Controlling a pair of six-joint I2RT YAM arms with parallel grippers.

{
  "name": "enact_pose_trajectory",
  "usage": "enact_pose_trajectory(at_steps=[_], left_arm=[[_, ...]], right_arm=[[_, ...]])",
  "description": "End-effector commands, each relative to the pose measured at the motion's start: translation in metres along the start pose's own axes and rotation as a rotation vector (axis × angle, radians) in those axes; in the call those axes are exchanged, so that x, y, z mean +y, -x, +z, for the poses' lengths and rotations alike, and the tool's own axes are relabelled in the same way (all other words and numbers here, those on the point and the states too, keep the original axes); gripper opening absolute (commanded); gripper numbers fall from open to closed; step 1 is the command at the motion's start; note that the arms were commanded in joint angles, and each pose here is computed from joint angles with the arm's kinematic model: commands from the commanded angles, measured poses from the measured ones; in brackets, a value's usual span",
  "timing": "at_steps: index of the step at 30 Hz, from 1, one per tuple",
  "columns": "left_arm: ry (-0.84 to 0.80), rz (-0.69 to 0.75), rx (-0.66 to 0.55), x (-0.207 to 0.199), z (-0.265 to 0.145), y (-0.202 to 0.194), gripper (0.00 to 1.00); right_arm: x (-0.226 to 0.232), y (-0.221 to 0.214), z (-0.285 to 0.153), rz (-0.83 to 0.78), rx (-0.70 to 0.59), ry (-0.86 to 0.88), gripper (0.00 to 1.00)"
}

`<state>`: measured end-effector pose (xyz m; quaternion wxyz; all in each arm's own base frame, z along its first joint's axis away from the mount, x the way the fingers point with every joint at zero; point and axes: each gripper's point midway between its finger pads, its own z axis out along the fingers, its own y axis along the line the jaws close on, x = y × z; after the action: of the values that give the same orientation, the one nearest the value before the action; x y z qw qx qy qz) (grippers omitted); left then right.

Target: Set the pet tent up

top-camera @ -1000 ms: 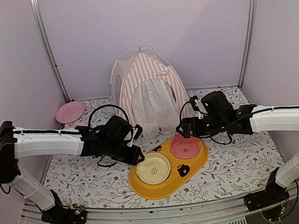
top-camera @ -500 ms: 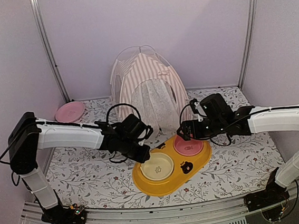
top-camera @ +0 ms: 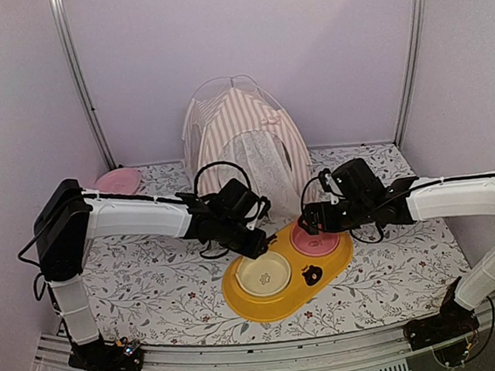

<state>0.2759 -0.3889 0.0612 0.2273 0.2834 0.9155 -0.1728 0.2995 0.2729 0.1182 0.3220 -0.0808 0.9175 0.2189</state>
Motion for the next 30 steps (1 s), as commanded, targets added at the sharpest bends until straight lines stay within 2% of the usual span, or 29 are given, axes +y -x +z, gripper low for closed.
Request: enact_pose_trajectory(at_steps=[1,6,10,11,12,17,24,26,30], left_arm=[[-0.029,0.009,-0.115,-0.01,-0.015,0.035,0.39],[-0.047,-0.017,-0.255,0.001,-0.064,0.057,0.63],[-0.067,-0.048,-0.362,0.018,-0.108,0.061,0.76],[-0.067,-0.061,-0.38,0.024,-0.115,0.059,0.9],[-0.06,-0.074,-0.386,0.031,-0.119,0.053,0.98],[-0.013,-0.162,-0.473,0.071,-0.149,0.041,1.0],[0.03,-0.345,-0.562,0.146,-0.18,0.025,0.99],[0.08,-0.394,-0.581,0.17,-0.186,0.018,1.0],[0.22,-0.462,-0.627,0.213,-0.2,0.004,1.0]], right_arm=[[-0.011,0.003,-0.01,0.023,-0.023,-0.028,0.99],[-0.022,0.017,-0.027,0.061,-0.082,-0.035,0.99],[-0.037,0.028,-0.038,0.097,-0.12,-0.06,0.99],[-0.041,0.031,-0.04,0.106,-0.13,-0.066,0.99],[-0.045,0.035,-0.044,0.115,-0.142,-0.07,0.99],[-0.077,0.052,-0.06,0.171,-0.212,-0.124,0.99],[-0.148,0.082,-0.095,0.264,-0.376,-0.228,0.99],[-0.168,0.084,-0.101,0.238,-0.421,-0.238,0.99],[-0.21,0.089,-0.12,0.178,-0.539,-0.377,0.99]])
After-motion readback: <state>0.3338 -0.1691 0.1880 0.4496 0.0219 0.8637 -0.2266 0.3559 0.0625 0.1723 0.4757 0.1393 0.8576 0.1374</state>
